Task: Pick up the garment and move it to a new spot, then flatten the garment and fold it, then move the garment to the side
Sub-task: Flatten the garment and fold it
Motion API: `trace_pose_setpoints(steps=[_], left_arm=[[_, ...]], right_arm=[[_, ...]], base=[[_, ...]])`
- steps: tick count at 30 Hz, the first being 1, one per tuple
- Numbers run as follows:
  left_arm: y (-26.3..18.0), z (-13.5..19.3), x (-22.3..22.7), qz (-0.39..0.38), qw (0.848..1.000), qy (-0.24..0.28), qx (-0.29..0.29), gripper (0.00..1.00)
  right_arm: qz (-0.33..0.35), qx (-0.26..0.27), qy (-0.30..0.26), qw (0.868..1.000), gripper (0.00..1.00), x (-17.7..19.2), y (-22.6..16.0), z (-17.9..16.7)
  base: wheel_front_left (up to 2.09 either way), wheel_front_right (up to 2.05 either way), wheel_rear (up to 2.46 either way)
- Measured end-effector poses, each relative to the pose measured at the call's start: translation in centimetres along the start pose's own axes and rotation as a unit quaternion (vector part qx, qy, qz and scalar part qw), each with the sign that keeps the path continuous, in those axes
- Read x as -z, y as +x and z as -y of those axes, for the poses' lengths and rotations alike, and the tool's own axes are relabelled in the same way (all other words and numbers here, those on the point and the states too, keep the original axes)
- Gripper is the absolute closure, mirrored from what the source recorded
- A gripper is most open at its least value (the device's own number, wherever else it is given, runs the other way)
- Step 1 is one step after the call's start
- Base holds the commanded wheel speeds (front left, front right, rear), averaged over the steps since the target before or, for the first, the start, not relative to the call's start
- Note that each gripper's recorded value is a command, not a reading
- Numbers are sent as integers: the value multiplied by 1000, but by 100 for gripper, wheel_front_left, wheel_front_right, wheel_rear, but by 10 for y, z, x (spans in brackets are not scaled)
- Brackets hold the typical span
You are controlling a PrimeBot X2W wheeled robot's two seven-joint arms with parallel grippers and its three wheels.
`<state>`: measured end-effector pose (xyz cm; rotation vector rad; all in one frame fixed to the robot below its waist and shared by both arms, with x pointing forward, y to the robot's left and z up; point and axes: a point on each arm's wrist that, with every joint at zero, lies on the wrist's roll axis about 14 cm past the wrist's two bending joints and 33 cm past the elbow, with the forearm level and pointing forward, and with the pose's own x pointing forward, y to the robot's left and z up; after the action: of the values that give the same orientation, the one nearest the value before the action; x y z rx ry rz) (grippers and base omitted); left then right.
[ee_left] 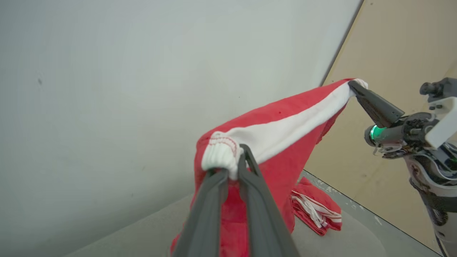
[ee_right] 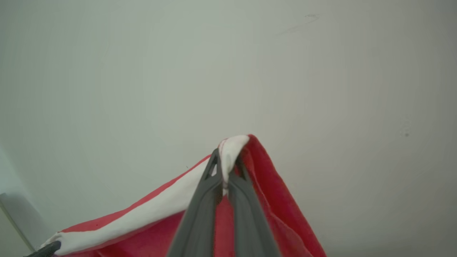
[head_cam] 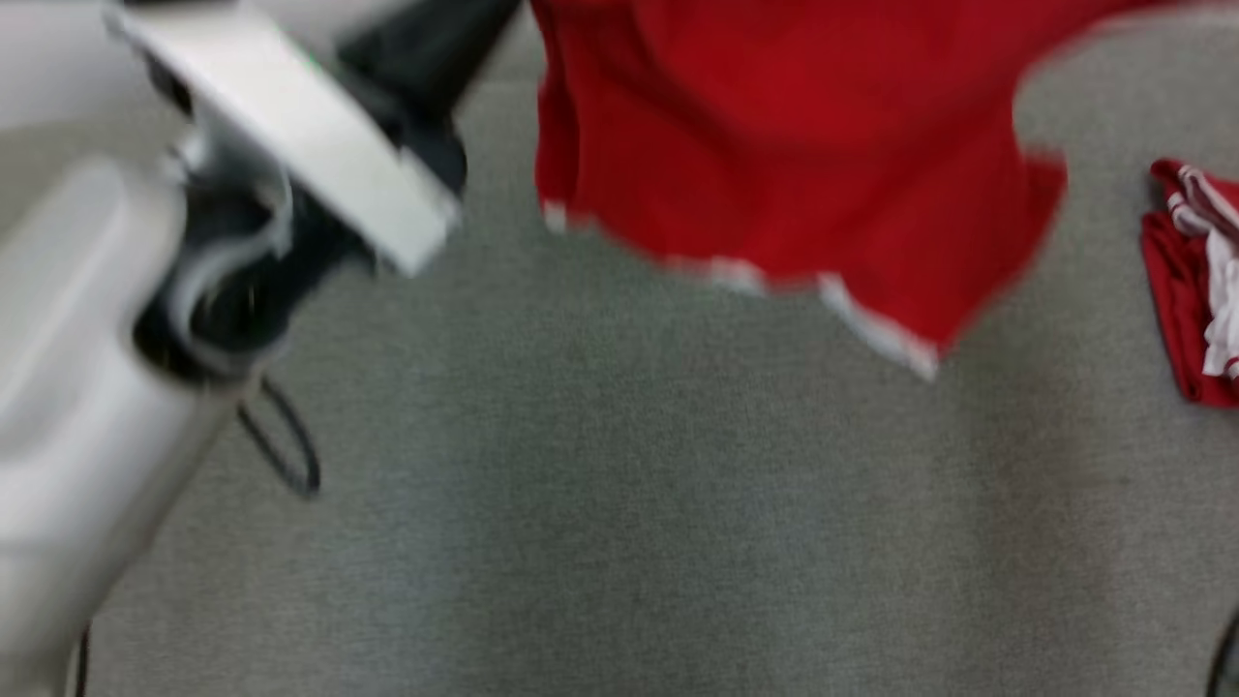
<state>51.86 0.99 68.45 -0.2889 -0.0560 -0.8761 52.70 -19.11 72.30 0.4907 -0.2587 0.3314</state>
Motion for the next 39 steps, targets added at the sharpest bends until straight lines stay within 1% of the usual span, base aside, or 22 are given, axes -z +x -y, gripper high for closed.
trace_pose_setpoints(steps=[4, 6, 9, 11, 13, 15, 17, 19, 21, 24, 26, 30, 34, 36, 39], left_arm=[[41, -46, -19, 66, 996, 37, -40, 100], [58, -63, -26, 103, 992, 52, -54, 100], [76, -83, -22, 136, 984, 82, -77, 100], [86, -92, -9, 141, 983, 86, -85, 100], [93, -100, 14, 128, 984, 87, -91, 100], [94, -106, 44, 106, 987, 73, -93, 100], [88, -107, 74, 81, 990, 60, -94, 100], [76, -104, 104, 48, 993, 59, -92, 100], [60, -97, 120, 39, 994, 44, -92, 100], [28, -84, 152, 15, 995, 19, -95, 100], [0, -71, 179, -12, 995, -4, -101, 100], [-49, -41, 203, -43, 993, -34, -107, 100], [-96, -2, 228, -83, 988, -65, -109, 100], [-115, 14, 233, -92, 985, -82, -118, 100], [-140, 44, 242, -114, 981, -102, -120, 100]], right_arm=[[24, 19, -11, 999, 100, 4, 49, 13], [35, 30, -12, 999, 100, 8, 64, 22], [51, 47, -20, 997, 100, 14, 78, 35], [53, 58, -18, 997, 100, 25, 81, 46], [39, 67, -8, 997, 100, 46, 82, 56], [19, 77, 5, 997, 100, 75, 74, 67], [-5, 90, 29, 995, 100, 106, 57, 76], [-25, 96, 43, 994, 100, 130, 35, 79], [-44, 105, 62, 992, 100, 150, 8, 83], [-75, 129, 85, 985, 100, 176, -42, 92], [-101, 146, 81, 981, 100, 189, -79, 95], [-136, 171, 92, 971, 100, 200, -141, 90], [-169, 177, 85, 966, 100, 197, -186, 79], [-180, 182, 73, 964, 100, 193, -207, 77], [-200, 196, 74, 957, 100, 191, -242, 70]], base=[[0, 0, 0], [0, 0, 0], [0, 0, 0], [0, 0, 0], [0, 0, 0], [0, 0, 0], [0, 0, 0], [0, 0, 0], [0, 0, 0], [0, 0, 0], [0, 0, 0], [0, 0, 0], [0, 0, 0], [0, 0, 0], [0, 0, 0]])
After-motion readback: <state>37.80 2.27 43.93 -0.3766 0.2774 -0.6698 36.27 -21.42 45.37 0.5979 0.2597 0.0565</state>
